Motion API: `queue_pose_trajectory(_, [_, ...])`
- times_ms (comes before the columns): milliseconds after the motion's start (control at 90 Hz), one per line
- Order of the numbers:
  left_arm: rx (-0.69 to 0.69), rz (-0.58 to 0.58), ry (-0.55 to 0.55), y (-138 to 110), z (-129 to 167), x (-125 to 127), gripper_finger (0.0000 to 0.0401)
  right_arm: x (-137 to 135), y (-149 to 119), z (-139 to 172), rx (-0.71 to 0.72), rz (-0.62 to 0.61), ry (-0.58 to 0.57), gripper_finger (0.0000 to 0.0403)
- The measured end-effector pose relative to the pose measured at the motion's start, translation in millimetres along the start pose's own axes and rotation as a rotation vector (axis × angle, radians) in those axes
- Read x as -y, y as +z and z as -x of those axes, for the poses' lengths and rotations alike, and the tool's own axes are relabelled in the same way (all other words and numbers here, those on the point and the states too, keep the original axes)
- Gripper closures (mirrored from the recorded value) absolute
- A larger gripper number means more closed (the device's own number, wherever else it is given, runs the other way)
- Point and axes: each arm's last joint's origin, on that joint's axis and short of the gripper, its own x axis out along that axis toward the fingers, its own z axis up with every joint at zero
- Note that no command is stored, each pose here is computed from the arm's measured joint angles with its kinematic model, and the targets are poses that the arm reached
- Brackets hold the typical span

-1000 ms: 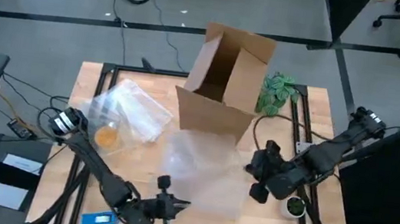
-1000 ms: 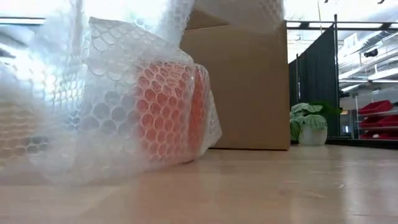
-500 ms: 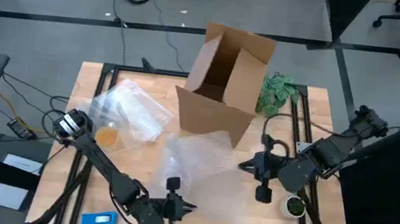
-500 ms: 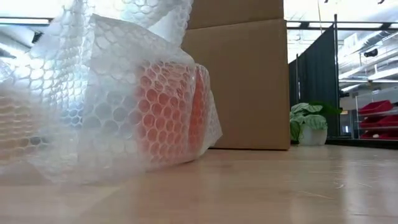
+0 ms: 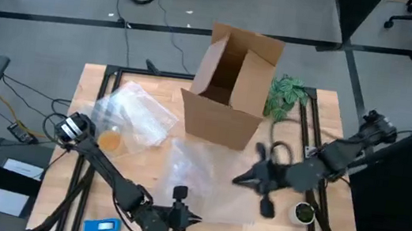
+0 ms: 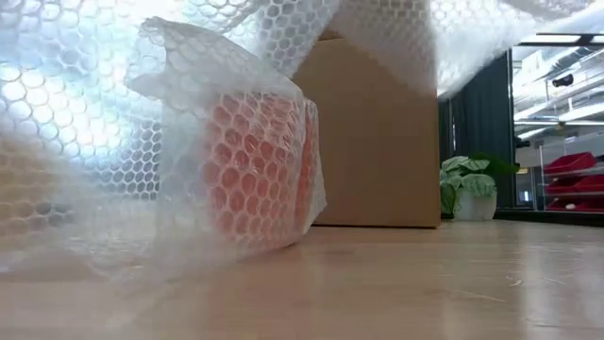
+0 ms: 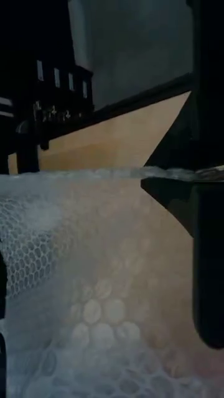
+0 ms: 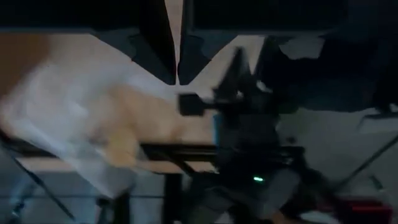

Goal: Wrap mug
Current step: Wrap the orange mug with transparent bubble wrap

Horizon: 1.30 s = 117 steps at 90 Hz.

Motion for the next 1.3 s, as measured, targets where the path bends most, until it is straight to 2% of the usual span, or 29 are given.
queue_pose_trajectory(122, [0.013,0.012,-0.018,2.0,-0.2,0.7,0.0401,0.9,-7.6,-50.0,0.012,-0.002,-0.027,0.0403])
queue_pose_trajectory(244, [0.026,0.018,-0.029,3.6,-0.1,1.4,0.0401,17.8,-22.1,-90.8,-0.058,-0.034,-0.044,0.0403])
queue_pose_trajectory(411, [0.049,0.003,-0.039,5.4,1.5,4.3,0.0401,47.9,-45.8,-120.8,-0.229,-0.156,-0.098,0.0403])
queue_pose_trajectory(611, [0.102,-0.049,-0.020,13.4,6.3,4.4,0.0401,61.0,-69.6,-149.7,-0.349,-0.190,-0.064,0.0403])
queue_pose_trajectory(744, [0.154,-0.107,0.017,29.1,21.6,7.8,0.0400,65.5,-81.1,-159.7,-0.404,-0.191,-0.072,0.0403])
queue_pose_trajectory(878, [0.207,-0.209,0.012,47.8,42.1,16.7,0.0399,67.6,-81.6,-160.3,-0.411,-0.197,-0.071,0.0403])
queue_pose_trajectory(978, [0.238,-0.235,0.043,58.0,55.4,18.6,0.0399,68.1,-81.2,-160.5,-0.408,-0.198,-0.070,0.0403])
queue_pose_trajectory(1144, [0.256,-0.233,0.128,61.9,68.4,19.9,0.0399,68.7,-80.2,-160.6,-0.399,-0.203,-0.080,0.0403])
queue_pose_trajectory(1300, [0.211,-0.226,0.140,56.3,65.1,17.0,0.0399,69.9,-80.5,-160.8,-0.397,-0.196,-0.095,0.0403])
